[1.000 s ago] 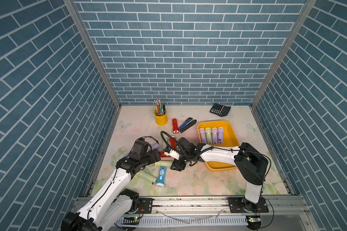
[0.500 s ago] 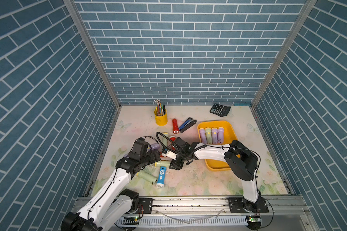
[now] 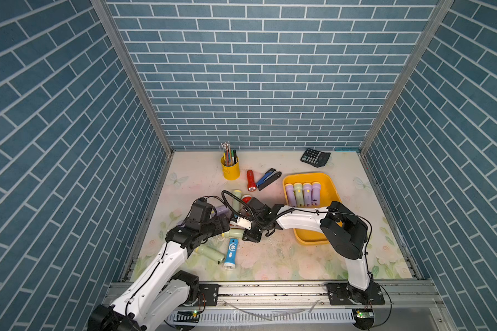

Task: Put the flashlights into the storage boxes
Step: Pick up the flashlight from the center of the board.

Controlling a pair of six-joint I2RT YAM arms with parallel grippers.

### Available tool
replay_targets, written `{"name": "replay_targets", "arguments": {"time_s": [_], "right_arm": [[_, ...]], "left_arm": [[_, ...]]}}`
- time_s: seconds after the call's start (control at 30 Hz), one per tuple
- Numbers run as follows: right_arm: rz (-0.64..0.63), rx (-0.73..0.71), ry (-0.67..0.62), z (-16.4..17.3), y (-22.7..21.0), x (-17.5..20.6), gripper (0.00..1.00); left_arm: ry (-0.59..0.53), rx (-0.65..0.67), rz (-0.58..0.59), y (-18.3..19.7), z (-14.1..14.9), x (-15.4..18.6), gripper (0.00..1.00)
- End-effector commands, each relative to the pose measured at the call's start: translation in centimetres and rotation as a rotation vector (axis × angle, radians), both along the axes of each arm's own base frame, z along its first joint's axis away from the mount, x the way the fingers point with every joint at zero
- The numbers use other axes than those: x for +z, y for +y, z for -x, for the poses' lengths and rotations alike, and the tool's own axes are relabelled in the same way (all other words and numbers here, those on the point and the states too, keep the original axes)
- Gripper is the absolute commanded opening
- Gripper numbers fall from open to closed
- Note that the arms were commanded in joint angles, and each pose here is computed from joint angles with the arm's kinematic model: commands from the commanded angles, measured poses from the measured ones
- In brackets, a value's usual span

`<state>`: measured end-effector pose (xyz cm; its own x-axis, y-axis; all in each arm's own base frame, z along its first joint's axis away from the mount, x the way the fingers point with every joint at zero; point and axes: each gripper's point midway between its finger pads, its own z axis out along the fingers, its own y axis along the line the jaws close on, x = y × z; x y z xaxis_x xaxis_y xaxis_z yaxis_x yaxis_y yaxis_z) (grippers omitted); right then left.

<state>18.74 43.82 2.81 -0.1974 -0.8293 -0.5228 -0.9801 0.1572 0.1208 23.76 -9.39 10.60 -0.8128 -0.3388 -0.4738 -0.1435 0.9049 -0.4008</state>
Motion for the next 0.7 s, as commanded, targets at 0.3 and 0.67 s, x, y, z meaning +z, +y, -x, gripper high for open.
{"name": "replay_targets", "arguments": {"time_s": [0.3,0.67], "right_arm": [[-0.164,-0.127,-0.092,-0.4,-1.4,5.9,0.26],[-0.355,-0.52,-0.056,-3.3,-4.0,9.7,0.24]], "left_arm": [[-0.086,-0.039,0.066,-1.1,-0.8,1.7,0.88],[-0.231,-0.084,0.179,-3.0,-2.3,5.4,0.86]]}}
